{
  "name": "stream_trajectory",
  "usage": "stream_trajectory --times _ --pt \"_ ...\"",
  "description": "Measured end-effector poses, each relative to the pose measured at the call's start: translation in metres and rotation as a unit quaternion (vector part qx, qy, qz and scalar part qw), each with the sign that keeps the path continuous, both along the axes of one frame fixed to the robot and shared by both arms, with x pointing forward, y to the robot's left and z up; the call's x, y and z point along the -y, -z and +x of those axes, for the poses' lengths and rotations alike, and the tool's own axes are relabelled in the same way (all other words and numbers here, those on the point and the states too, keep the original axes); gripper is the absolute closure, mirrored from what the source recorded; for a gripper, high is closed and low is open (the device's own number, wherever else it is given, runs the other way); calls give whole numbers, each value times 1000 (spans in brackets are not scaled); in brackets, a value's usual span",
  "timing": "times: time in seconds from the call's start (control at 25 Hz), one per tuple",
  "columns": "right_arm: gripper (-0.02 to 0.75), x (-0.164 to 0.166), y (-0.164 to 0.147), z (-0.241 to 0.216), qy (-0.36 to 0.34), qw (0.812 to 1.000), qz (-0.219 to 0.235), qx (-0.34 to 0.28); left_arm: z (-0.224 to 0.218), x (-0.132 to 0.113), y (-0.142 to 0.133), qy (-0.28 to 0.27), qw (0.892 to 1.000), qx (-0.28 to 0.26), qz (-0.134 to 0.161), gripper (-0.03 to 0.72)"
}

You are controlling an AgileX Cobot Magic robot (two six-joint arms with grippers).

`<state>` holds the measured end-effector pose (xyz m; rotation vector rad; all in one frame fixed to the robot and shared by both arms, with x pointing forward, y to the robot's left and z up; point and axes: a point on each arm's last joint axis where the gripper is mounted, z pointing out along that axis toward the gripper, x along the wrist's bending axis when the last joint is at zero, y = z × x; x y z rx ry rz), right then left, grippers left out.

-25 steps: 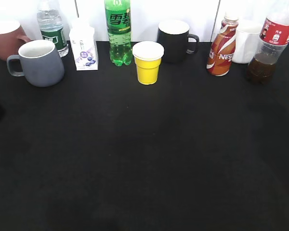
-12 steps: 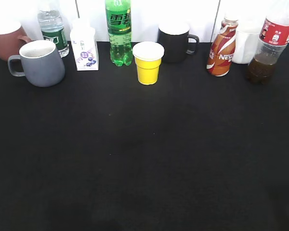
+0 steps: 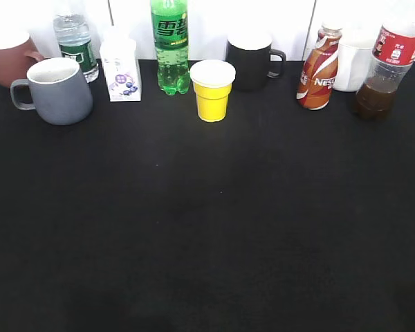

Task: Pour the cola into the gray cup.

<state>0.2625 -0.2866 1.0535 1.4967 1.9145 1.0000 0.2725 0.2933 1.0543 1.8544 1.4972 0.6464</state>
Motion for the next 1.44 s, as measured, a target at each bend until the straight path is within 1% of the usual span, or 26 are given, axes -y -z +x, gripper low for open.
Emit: stream_trajectory --times 0.24,0.32,0.4,0.48,0.52,0.6,0.64,0.8,0.88,1.08,1.16,1.24,1.28,1.44 --pt "163 0 0 0 0 1000 0 0 0 0 0 0 1000 0 -1 237" --pt "163 1 0 0 18 1000 0 0 -2 -1 0 -17 1000 7 -2 273" --pt "163 4 0 1 72 997 0 3 -13 -6 -2 -56 997 44 -10 311" --pt "163 5 -1 -8 102 994 4 34 -28 -8 -3 -96 991 90 -16 335" --pt "164 5 -2 -16 108 993 6 57 -33 -9 -3 -111 988 106 -17 339" --pt "164 5 -2 -28 109 989 10 97 -41 -9 -3 -123 984 131 -19 340" --pt "164 5 -2 -29 108 989 11 101 -42 -9 -3 -126 983 133 -19 340" --pt "164 5 -2 -29 108 989 11 101 -42 -8 -2 -125 983 132 -23 340" --pt "164 5 -2 -29 108 989 11 101 -42 -9 -2 -128 983 132 -17 340" --pt "164 5 -2 -30 108 989 11 102 -42 -9 -2 -128 983 132 -17 340" --pt "164 5 -2 -30 108 989 11 102 -42 -8 -2 -125 983 132 -23 340" --pt "164 5 -2 -30 108 989 11 102 -42 -9 -2 -128 983 132 -17 340" --pt "164 5 -2 -30 108 989 11 102 -42 -8 -2 -125 983 132 -23 340" --pt "164 5 -2 -30 108 989 11 102 -42 -8 -2 -125 983 132 -23 340"
